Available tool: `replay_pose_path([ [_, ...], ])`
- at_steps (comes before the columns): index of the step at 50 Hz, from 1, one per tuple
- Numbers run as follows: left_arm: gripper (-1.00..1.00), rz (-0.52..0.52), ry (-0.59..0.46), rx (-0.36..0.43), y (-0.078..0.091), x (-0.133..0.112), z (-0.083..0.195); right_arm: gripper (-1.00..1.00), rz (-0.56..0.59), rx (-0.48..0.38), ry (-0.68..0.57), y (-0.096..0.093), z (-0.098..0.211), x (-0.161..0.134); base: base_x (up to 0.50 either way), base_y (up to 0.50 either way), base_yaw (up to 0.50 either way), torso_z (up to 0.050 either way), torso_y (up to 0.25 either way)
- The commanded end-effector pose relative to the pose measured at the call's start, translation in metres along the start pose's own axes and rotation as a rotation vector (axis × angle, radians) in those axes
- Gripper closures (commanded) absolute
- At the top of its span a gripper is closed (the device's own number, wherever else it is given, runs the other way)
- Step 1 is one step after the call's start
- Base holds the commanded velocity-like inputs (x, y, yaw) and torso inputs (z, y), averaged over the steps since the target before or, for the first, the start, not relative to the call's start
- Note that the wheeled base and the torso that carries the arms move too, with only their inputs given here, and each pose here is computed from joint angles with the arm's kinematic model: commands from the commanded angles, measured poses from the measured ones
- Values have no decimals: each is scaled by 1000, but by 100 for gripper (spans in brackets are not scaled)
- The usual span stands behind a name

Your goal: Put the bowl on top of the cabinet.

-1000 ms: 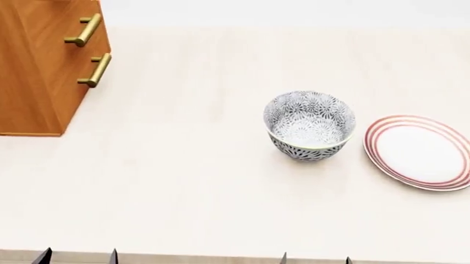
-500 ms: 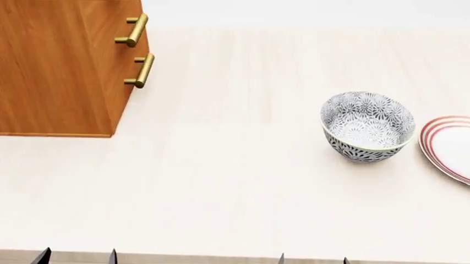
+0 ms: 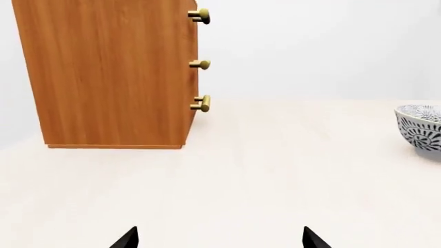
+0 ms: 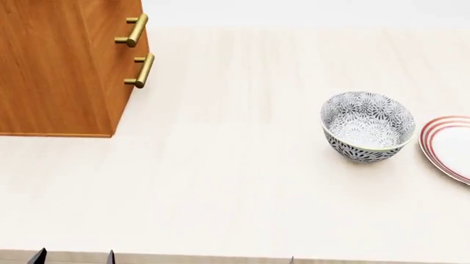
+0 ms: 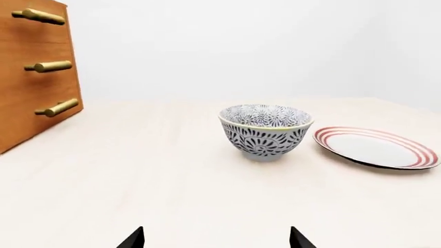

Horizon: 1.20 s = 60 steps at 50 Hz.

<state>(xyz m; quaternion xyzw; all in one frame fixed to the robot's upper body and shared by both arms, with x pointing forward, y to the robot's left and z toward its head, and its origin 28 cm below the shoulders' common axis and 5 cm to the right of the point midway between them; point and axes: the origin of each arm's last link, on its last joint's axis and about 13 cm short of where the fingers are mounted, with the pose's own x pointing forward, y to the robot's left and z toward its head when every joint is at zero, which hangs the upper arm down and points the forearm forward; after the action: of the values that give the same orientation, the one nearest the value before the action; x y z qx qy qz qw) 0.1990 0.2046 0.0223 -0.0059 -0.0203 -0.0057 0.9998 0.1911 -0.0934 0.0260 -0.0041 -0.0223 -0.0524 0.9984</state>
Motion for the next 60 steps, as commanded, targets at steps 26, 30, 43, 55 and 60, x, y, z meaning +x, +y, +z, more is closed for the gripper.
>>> replay_pose_path([
  [26,-100,-81,-138,-35,-8,-48,34,-100,-23,30,-213,-5,27,-57,0,0,0,0,0],
  [30,-100,-82,-144,-34,-9,-51,35,-100,-21,26,-224,-5,28,-60,0,0,0,0,0],
  [43,-100,-88,-159,-35,-9,-54,37,-100,-21,9,-235,-5,28,-63,0,0,0,0,0],
  [55,-100,-87,-149,-37,-9,-52,36,-100,-10,-2,-230,-4,27,-62,183,0,0,0,0],
  [60,-100,-86,-147,-37,-9,-52,35,-100,-10,-12,-230,-3,26,-62,286,0,0,0,0],
])
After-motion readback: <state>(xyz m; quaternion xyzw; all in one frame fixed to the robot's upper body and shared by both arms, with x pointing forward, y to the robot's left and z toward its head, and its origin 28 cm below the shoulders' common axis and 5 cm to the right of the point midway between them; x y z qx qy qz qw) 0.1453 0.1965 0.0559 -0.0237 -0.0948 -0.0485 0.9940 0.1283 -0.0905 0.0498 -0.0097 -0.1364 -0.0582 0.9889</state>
